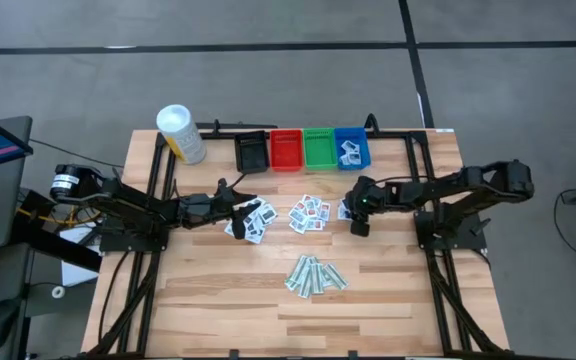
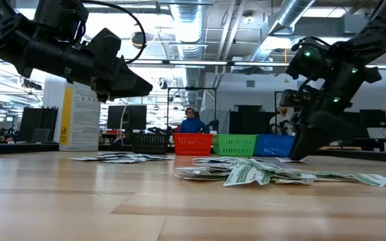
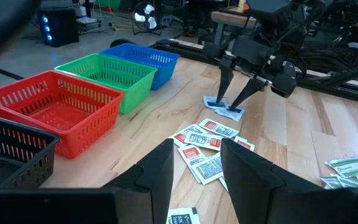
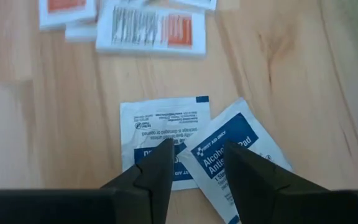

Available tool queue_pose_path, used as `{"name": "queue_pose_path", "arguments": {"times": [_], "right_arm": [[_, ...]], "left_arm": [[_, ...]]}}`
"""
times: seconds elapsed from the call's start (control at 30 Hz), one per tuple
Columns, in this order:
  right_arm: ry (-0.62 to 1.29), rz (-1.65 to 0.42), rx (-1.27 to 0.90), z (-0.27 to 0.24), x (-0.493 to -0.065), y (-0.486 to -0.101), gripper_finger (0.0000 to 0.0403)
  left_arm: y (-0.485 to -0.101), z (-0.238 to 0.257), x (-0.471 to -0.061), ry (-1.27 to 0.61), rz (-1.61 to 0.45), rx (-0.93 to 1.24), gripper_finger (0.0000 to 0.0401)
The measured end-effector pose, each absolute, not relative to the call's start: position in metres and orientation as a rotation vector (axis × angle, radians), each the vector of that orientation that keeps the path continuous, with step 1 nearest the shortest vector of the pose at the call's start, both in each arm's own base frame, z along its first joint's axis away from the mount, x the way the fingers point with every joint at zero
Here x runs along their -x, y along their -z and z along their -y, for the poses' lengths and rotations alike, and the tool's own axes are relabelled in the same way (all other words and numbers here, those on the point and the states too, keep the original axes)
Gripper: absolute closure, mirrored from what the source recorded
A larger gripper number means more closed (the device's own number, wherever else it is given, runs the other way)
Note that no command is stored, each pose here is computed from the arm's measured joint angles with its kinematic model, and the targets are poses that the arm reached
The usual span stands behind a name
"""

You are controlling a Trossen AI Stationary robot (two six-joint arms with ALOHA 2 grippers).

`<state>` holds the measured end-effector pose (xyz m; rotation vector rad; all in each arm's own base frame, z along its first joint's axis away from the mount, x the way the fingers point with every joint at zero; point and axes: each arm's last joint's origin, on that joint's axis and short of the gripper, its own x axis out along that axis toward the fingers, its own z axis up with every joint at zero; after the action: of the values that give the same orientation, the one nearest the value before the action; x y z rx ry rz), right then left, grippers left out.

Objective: Pick & Place First Aid Supplies
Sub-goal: Put the blue alcohol pad into the blue bin

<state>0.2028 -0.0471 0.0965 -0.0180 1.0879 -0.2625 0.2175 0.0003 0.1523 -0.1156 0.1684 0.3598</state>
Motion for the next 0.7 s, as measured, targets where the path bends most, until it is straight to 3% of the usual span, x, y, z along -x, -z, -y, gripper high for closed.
{"name": "queue_pose_path", "arguments": {"times": [0.3, 0.7], "right_arm": [[0.243, -1.051, 0.006, 0.0475, -0.2065, -0.0941, 0.0274], [0.215, -1.057, -0.001, 0.0461, -0.2048, -0.0946, 0.0340]], "left_arm": [[-0.1524, -0.0003, -0.2175, -0.360, -0.168, 0.116, 0.0267], [-0.1523, -0.0003, -0.2175, -0.360, -0.168, 0.116, 0.0267]]}}
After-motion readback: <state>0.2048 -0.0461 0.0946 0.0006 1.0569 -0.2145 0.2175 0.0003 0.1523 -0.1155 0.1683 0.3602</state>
